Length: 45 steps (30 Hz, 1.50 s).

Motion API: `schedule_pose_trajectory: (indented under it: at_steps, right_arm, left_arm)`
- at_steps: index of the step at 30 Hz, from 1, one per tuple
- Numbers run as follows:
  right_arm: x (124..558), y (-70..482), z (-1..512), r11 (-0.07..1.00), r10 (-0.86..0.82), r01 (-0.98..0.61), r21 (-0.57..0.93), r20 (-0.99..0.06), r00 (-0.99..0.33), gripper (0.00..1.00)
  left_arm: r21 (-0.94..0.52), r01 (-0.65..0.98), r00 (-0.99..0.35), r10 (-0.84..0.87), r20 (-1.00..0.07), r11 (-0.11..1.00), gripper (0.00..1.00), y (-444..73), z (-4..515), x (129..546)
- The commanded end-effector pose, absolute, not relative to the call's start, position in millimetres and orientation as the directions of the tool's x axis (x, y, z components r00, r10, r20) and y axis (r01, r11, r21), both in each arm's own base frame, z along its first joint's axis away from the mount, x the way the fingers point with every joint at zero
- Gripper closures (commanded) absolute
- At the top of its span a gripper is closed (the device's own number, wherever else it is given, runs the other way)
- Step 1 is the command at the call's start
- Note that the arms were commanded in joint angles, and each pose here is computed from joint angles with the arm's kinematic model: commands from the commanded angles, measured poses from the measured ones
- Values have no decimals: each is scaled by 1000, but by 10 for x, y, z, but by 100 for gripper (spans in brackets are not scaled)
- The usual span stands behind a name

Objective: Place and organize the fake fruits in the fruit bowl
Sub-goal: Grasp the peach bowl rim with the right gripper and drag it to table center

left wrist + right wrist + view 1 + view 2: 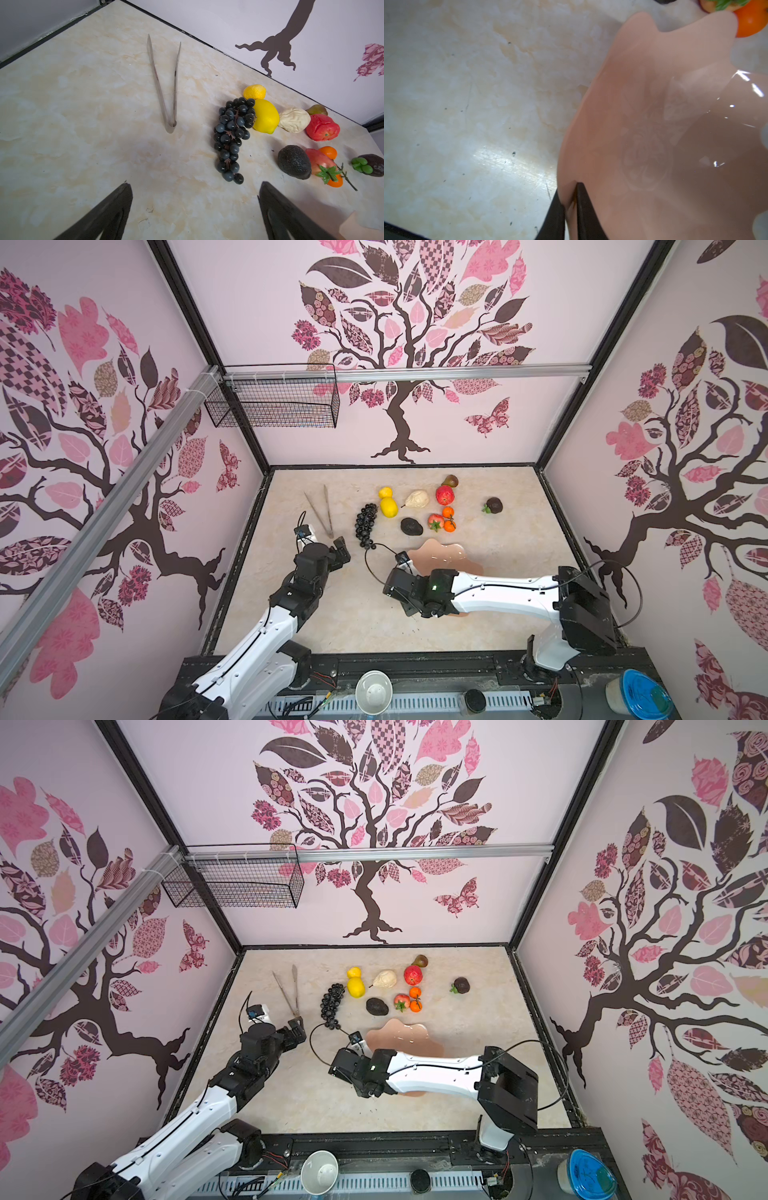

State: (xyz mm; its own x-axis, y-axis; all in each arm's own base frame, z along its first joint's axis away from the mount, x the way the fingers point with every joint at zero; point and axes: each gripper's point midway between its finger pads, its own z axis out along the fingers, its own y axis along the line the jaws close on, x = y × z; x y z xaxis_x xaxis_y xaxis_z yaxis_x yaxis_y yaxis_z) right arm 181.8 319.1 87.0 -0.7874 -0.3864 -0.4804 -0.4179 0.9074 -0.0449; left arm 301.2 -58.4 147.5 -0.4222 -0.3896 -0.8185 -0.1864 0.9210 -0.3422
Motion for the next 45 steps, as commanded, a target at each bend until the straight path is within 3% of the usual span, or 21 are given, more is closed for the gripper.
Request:
schedule_pose_trajectory:
  at_steps: [1,5,12,18,24,27,45]
  right_arm:
    - [1788,3262,810,909,-384,-416,-31,-451,-805,71]
    - [1798,3353,918,899,-390,-437,-8,-466,-794,46]
    - [1903,3236,1371,894,-365,-447,8,-565,-740,31]
    - [2559,2346,1365,965,-195,-262,30,-591,-783,16]
    - [3206,1600,1209,977,93,-31,212,-553,-828,12]
    - [3369,1496,1128,951,166,-4,310,-520,-838,10]
    - [3074,1940,720,925,57,-95,369,-380,-923,6]
  left_arm:
    - [-343,-198,-452,-396,-800,918,2,-567,1331,2954]
    - [-344,-195,-457,-396,-797,918,2,-580,1322,2958]
    - [-348,-168,-485,-385,-785,922,2,-652,1287,2987]
    - [-372,-108,-553,-367,-748,922,2,-847,1211,3043]
    - [-397,-9,-615,-318,-722,918,2,-1085,1169,3075]
    - [-411,38,-650,-290,-703,911,2,-1212,1141,3086]
    - [-420,97,-704,-236,-670,902,2,-1449,1040,3111]
